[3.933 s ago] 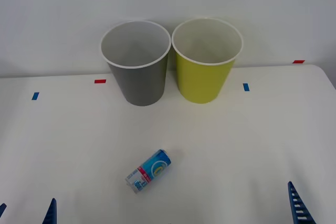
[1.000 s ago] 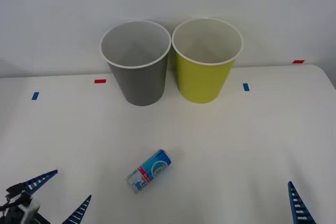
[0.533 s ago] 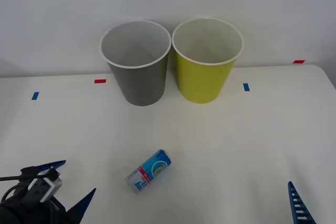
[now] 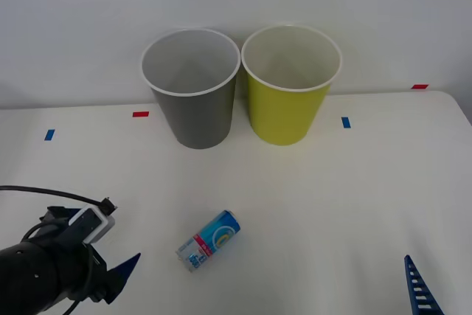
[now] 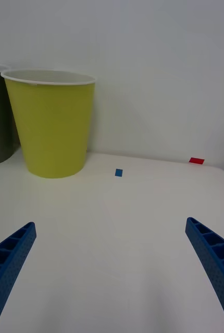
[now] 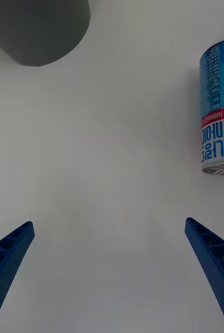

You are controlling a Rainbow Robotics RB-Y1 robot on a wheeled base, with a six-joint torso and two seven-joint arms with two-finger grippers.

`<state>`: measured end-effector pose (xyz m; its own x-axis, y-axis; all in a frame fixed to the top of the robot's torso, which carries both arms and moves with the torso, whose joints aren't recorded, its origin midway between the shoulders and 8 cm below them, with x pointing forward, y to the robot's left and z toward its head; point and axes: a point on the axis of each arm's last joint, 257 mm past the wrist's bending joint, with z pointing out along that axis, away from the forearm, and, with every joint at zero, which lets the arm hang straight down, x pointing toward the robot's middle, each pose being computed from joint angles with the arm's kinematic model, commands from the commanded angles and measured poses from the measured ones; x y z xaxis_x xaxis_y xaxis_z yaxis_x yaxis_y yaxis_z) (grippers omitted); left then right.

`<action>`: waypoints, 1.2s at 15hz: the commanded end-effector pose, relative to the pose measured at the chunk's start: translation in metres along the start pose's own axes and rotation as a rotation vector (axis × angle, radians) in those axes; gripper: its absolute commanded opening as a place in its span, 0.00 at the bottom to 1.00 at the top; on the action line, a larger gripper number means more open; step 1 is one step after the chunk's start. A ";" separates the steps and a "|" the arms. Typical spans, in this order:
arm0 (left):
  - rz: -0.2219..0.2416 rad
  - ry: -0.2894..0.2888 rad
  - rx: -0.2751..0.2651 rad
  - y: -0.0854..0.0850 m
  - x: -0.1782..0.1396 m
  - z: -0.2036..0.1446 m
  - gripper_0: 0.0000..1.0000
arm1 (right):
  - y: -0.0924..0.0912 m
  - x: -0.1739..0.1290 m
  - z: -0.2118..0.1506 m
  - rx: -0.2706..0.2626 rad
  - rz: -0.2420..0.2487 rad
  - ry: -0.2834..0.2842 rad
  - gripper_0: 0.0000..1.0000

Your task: Put cans in the gray bin and PET bottles in the light green bin.

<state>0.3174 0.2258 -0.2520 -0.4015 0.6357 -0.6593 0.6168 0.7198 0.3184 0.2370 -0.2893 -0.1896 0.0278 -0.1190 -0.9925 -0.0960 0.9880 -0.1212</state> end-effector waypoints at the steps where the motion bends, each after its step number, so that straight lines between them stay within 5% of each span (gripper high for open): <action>1: 0.019 0.042 0.058 0.000 -0.016 0.003 1.00 | 0.000 0.000 0.000 0.000 0.000 0.000 1.00; 7: 0.139 0.126 0.098 -0.015 -0.026 0.012 1.00 | 0.000 0.000 0.000 0.000 0.000 0.000 1.00; 14: 0.134 0.116 0.117 -0.021 -0.032 0.013 1.00 | 0.000 0.000 0.000 0.000 0.000 0.000 1.00; 18: 0.125 0.162 0.106 -0.012 -0.027 0.014 1.00 | 0.000 0.000 0.000 0.000 0.000 0.000 1.00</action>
<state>0.3274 0.1938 -0.2475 -0.4088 0.7633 -0.5003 0.7388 0.5986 0.3096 0.2370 -0.2893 -0.1896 0.0278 -0.1190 -0.9925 -0.0960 0.9880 -0.1212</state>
